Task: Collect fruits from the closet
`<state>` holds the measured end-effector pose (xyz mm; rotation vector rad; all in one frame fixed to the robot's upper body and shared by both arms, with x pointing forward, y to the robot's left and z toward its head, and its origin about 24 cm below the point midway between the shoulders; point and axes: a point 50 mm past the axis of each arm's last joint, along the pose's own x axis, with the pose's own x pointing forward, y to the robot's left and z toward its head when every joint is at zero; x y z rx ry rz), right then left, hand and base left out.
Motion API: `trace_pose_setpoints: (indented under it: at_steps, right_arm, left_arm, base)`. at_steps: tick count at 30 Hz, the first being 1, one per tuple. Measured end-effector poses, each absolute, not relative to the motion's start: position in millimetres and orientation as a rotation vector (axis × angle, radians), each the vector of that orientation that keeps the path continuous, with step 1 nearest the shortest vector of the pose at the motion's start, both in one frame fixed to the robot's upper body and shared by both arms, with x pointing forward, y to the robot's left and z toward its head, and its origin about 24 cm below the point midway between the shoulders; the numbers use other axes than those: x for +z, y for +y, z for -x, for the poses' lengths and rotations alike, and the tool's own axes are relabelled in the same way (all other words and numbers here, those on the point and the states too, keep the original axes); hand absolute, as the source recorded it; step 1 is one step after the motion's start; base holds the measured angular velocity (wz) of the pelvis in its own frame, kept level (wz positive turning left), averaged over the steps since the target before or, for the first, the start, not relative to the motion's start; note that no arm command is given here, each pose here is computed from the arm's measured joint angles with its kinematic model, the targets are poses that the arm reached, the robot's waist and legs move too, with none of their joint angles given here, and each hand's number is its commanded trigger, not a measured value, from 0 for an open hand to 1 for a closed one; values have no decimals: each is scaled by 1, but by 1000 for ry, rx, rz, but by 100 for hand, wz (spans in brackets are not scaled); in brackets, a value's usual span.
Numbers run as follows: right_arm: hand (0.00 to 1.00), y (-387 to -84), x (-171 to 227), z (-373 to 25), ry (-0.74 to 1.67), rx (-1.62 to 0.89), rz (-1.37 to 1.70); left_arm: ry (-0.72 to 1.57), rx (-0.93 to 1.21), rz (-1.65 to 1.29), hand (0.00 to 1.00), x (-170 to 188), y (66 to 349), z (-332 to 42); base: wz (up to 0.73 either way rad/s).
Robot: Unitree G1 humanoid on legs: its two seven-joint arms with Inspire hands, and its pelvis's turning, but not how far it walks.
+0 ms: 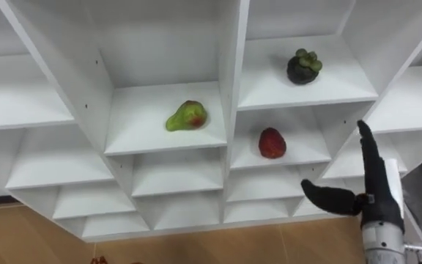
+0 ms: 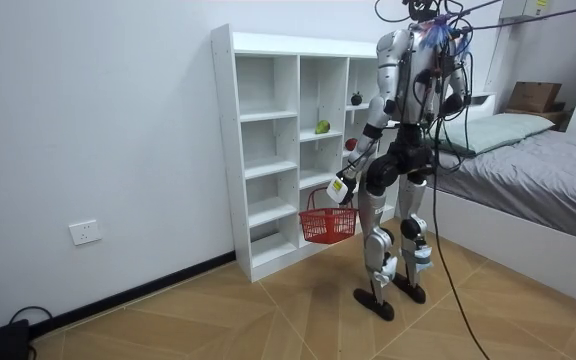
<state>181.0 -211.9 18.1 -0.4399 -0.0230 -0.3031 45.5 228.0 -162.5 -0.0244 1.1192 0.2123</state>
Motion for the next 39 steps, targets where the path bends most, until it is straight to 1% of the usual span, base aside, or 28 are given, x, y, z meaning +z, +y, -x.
trace_pose_setpoints:
  at_steps: [4,12,29,32,39]
  right_arm:
    - [0,-210,42,-186,-170,-359,464]
    - [0,-209,77,-196,-341,-380,488]
    - [0,-211,87,-206,-393,-375,498]
    - [0,-212,85,-211,-383,-372,501]
    - [0,-214,94,-227,-424,-355,521]
  left_arm:
    - [1114,197,16,100,-163,226,-45]
    - [1120,194,13,100,-163,228,-42]
    - [1117,180,0,100,-161,233,-44]
    - [1121,184,-3,100,-161,234,-42]
    - [1118,188,-4,100,-161,236,-44]
  base:
    - [-2]
    - [0]
    - [1]
    - [0]
    - [1]
